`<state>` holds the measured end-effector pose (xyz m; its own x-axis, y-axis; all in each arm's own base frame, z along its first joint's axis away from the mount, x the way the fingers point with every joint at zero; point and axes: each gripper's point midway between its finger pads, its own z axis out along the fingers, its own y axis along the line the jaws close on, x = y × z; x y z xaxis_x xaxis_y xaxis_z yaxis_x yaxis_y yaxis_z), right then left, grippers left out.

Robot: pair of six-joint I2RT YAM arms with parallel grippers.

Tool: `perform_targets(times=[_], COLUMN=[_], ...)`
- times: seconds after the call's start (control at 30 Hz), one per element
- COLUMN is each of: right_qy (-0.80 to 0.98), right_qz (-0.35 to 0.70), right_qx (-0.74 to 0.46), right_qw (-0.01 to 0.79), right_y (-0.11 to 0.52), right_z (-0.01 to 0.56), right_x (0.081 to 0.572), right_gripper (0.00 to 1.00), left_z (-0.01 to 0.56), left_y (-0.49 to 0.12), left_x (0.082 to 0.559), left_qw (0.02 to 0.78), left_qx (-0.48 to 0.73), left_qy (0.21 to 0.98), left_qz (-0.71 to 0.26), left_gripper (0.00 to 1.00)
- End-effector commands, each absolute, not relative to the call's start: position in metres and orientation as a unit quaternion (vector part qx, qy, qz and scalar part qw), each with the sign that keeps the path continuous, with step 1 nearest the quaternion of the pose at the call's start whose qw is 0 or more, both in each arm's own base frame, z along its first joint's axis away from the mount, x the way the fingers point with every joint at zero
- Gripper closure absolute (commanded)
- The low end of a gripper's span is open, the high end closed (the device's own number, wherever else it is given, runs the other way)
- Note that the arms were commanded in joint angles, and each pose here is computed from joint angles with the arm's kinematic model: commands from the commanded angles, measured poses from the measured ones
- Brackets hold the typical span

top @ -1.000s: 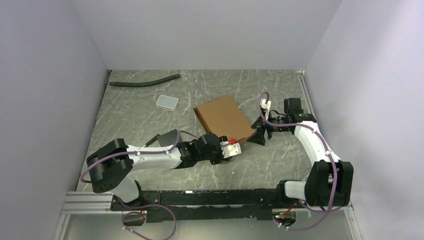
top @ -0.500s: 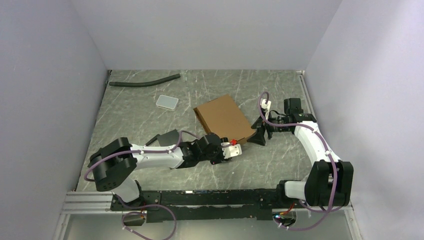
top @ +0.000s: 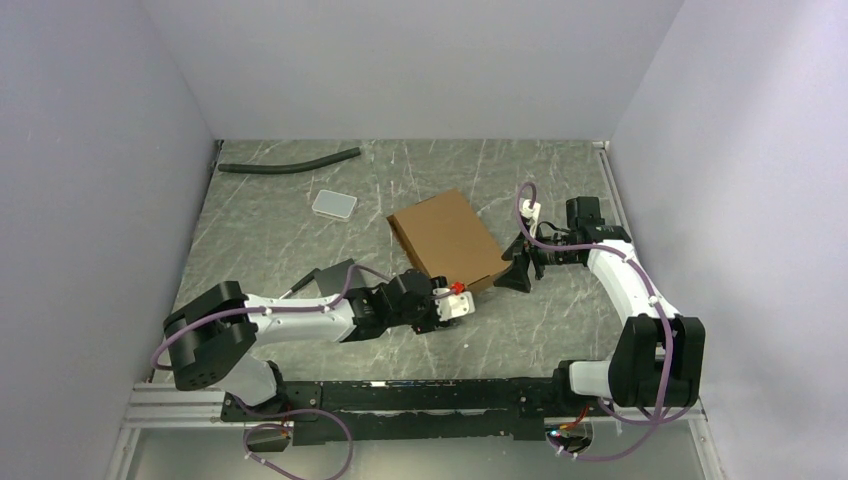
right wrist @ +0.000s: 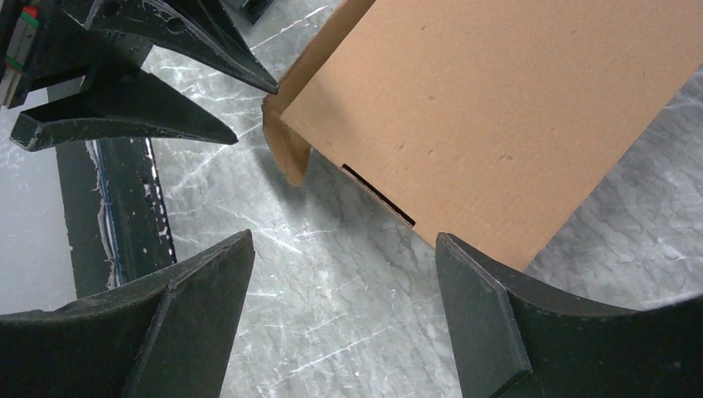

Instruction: Fold the paper box

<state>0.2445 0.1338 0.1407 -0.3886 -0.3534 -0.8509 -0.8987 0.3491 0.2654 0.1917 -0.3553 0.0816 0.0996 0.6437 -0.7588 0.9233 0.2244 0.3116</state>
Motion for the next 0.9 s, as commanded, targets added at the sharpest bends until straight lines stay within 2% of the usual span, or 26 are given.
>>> perform_targets(times=[0.0, 0.6, 0.87], right_qy=[0.714, 0.716, 0.725], right_qz=[0.391, 0.397, 0.392], right_qx=[-0.44, -0.438, -0.432], right_qw=[0.38, 0.371, 0.365], right_y=[0.139, 0.139, 0.14], right_z=[0.158, 0.156, 0.148], right_x=[0.25, 0.25, 0.252], right_gripper=[0.16, 0.16, 0.16], left_z=[0.1, 0.078, 0.068], left_y=[-0.361, -0.376, -0.379], left_x=[0.194, 0.2, 0.203], left_qw=[0.462, 0.442, 0.449], left_qx=[0.606, 0.62, 0.599], left_qy=[0.626, 0.628, 0.643], left_qz=[-0.165, -0.16, -0.163], left_gripper=[0.42, 0.46, 0.58])
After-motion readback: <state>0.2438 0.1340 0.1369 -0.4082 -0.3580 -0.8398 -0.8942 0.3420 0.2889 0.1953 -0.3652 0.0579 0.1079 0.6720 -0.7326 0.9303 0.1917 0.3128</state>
